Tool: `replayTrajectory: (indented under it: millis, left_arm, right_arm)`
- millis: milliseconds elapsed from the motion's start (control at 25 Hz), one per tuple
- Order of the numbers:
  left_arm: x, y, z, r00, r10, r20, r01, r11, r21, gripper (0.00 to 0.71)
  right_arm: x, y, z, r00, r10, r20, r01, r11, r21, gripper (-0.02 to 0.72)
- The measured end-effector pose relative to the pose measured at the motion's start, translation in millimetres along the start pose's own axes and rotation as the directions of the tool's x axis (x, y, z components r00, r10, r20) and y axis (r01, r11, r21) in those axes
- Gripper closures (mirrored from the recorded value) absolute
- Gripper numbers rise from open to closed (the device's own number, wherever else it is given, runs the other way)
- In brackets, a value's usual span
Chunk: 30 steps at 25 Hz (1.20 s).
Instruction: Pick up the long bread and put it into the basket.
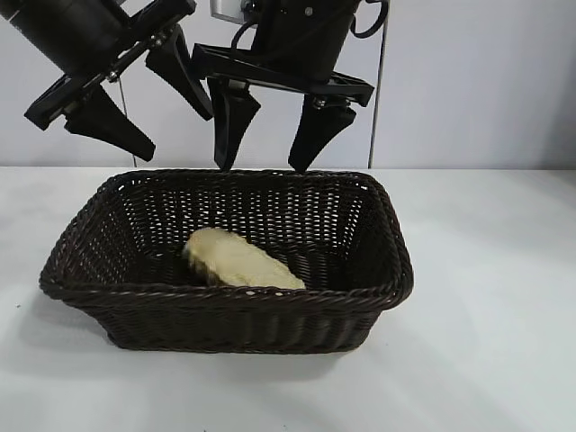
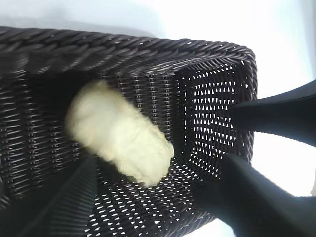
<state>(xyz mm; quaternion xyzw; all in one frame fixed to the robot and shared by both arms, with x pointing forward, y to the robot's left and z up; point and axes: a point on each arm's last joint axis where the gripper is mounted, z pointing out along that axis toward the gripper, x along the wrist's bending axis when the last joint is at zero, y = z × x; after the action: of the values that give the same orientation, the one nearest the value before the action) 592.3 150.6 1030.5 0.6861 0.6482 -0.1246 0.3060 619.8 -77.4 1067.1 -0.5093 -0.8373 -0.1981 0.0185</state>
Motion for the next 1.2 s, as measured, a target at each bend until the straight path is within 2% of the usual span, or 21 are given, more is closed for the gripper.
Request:
replayTrajectory:
  millis: [520,1200]
  left_arm:
    - [-0.1,-1.1,0.0,1.000,0.000,0.001,0.000,1.000,0.012,0.202]
    - [-0.1,-1.1,0.0,1.000,0.000,0.001,0.000,1.000,0.013,0.202]
  right_arm:
    - [-82.8,0.7,-28.7,0.975,0.222,-0.033,-0.224,0.972,-0.072,0.125]
    - [-89.0,0.1,-30.7,0.971,0.238,-0.036,-0.240,0.968,-0.078,0.125]
